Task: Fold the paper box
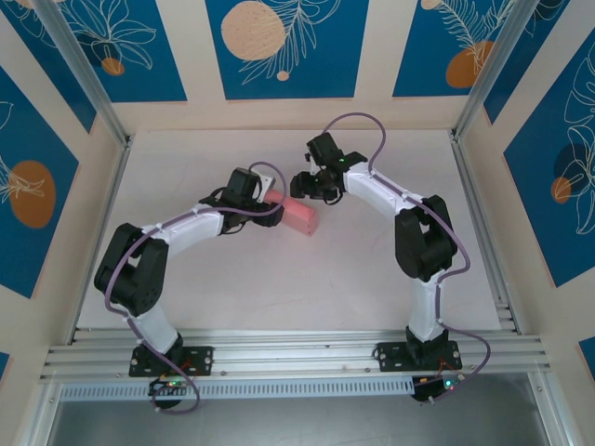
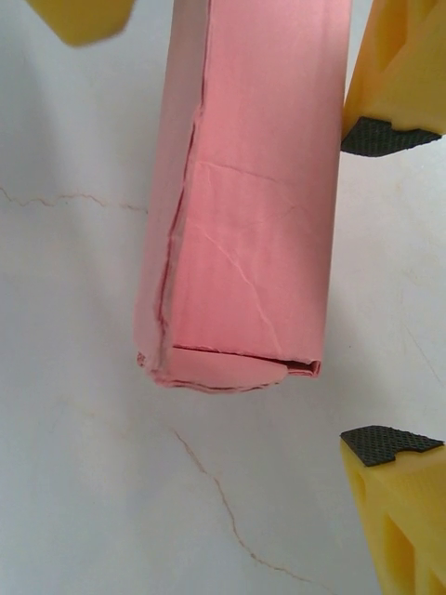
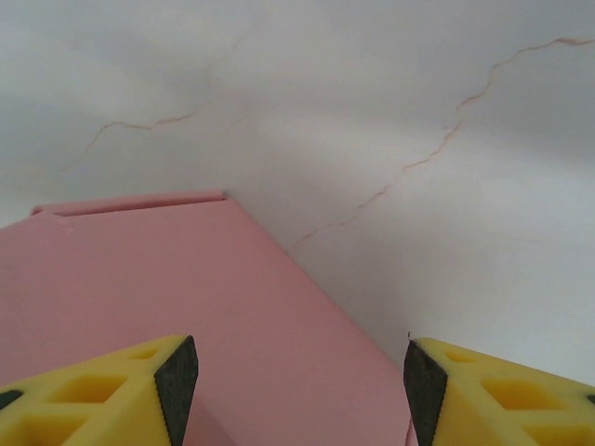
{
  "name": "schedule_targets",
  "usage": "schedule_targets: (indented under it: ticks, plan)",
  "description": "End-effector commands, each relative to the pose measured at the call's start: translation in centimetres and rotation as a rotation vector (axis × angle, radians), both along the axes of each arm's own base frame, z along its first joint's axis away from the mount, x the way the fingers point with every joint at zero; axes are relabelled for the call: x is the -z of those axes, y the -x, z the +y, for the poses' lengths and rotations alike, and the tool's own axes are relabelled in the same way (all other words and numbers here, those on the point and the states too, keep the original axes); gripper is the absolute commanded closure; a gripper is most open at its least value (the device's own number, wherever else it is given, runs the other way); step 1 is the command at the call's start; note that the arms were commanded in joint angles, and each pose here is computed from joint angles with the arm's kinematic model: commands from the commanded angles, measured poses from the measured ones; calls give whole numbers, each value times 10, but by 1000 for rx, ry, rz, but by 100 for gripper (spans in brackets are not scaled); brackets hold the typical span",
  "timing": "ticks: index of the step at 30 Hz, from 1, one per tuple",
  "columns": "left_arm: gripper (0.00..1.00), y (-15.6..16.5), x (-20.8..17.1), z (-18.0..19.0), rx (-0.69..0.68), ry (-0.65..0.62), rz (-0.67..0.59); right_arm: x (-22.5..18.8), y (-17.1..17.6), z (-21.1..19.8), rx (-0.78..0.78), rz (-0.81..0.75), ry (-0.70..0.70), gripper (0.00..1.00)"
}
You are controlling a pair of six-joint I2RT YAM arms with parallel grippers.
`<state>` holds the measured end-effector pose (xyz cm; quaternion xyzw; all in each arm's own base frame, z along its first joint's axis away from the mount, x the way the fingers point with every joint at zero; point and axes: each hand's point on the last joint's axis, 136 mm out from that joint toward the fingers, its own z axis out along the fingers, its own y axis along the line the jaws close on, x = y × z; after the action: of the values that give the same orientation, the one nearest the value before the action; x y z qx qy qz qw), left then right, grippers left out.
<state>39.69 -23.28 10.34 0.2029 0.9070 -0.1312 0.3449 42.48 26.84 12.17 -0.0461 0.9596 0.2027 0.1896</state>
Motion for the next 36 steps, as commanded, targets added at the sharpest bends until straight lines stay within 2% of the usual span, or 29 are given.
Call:
schedule_targets:
  ticks: [1,9,14,36]
  plan:
    - [22,0,3,-4,2,5,17,-35,9,8,-60,9,-122,38]
    - [23,-2,5,-4,-2,-1,21,-51,17,6,-86,43,-272,37]
    - [22,-3,5,-3,-4,-8,24,-46,25,8,-114,93,-309,37]
    - [22,-7,6,-3,-20,-23,32,-2,50,5,-137,201,-244,30]
